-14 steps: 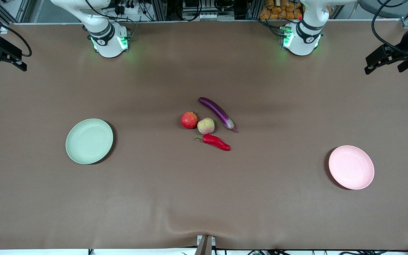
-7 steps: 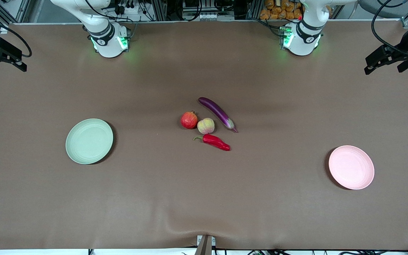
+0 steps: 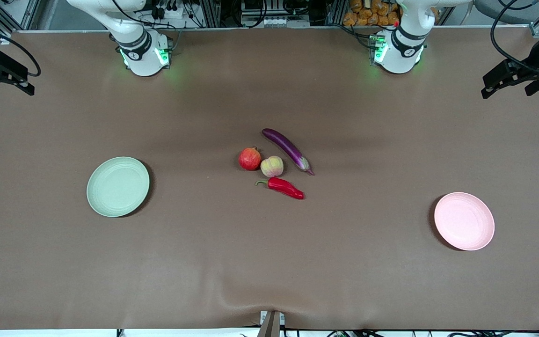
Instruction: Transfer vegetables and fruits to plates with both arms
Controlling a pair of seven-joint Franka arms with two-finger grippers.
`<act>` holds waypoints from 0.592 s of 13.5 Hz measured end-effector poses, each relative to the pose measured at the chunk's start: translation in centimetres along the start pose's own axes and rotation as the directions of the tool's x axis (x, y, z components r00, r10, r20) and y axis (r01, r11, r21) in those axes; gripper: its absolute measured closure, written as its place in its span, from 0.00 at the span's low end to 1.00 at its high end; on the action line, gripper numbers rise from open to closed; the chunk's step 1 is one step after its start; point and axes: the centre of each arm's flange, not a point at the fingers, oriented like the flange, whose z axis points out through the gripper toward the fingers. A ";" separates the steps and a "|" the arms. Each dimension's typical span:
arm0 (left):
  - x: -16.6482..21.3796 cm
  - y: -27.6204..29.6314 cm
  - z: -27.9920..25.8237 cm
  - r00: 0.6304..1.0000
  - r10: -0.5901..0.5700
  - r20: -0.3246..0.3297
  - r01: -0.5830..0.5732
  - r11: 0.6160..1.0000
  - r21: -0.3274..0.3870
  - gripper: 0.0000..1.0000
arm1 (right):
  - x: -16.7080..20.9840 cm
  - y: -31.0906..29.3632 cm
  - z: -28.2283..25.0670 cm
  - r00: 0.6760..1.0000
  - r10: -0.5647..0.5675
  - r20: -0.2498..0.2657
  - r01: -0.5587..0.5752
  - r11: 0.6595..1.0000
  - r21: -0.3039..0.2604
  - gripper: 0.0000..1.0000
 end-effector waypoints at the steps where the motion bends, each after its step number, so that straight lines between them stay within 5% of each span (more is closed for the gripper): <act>1: 0.0 0.0 0.1 1.000 0.000 0.002 0.000 1.000 0.000 0.00 | 0.0 0.0 0.0 1.000 0.001 0.000 -0.001 1.000 0.000 0.00; 8: 0.0 0.0 0.3 1.000 0.000 0.005 0.000 1.000 0.001 0.00 | 0.0 0.5 0.0 1.000 0.009 0.000 -0.009 1.000 0.002 0.00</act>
